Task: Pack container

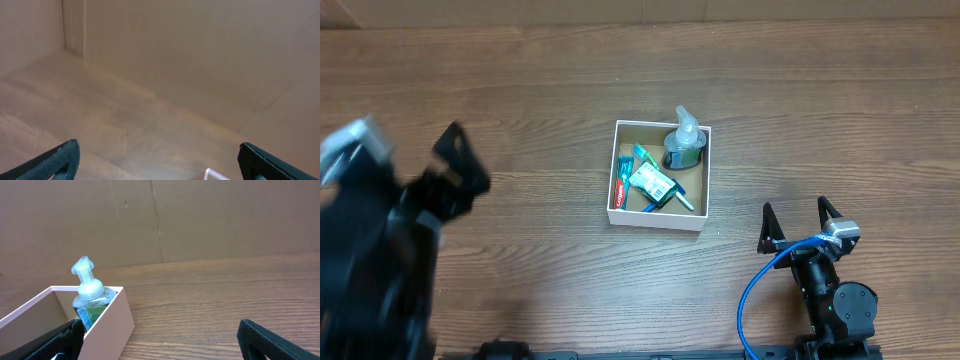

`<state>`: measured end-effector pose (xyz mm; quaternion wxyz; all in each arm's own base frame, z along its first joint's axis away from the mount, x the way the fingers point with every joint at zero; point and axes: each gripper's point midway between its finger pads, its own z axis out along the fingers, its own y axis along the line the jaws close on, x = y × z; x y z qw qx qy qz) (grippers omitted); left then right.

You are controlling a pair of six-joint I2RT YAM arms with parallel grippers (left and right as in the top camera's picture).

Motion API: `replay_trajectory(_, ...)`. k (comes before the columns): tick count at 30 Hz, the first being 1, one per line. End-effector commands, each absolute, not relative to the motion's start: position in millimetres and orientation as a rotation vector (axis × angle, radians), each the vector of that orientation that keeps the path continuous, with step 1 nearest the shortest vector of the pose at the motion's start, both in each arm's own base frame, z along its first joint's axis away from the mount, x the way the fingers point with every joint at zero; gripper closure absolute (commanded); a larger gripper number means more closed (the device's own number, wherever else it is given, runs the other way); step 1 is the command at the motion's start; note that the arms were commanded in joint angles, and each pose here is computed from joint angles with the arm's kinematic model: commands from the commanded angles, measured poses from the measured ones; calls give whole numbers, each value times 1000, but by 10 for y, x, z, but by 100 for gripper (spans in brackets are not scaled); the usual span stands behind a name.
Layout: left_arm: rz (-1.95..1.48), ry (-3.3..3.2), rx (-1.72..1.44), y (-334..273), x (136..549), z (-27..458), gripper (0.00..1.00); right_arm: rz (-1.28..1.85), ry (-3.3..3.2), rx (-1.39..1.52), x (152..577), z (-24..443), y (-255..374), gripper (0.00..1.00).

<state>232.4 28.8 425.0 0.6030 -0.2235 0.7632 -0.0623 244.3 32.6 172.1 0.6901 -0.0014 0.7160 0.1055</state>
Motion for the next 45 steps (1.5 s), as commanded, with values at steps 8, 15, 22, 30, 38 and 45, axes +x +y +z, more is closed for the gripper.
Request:
replay_trajectory(8,-250,1241,-426,320,411,4913,0,235,1595,-7,2442,1707,324,0)
replay_trajectory(15,-265,1166,-414,327,-108,4717,0,235,1595,-7,2442,1707,324,0)
replay_trajectory(22,-174,1471,-489,384,-113,3822,0,235,1595,-7,2442,1707,324,0)
replay_trajectory(30,7,1702,-607,593,-195,3177,0,235,1595,-7,2442,1707,324,0)
replay_trajectory(38,-23,1635,-596,576,10,3243,0,235,1595,-7,2443,1707,323,0)
replay_trajectory(45,-225,1553,-438,234,737,3465,0,235,1595,-7,2442,1707,324,0)
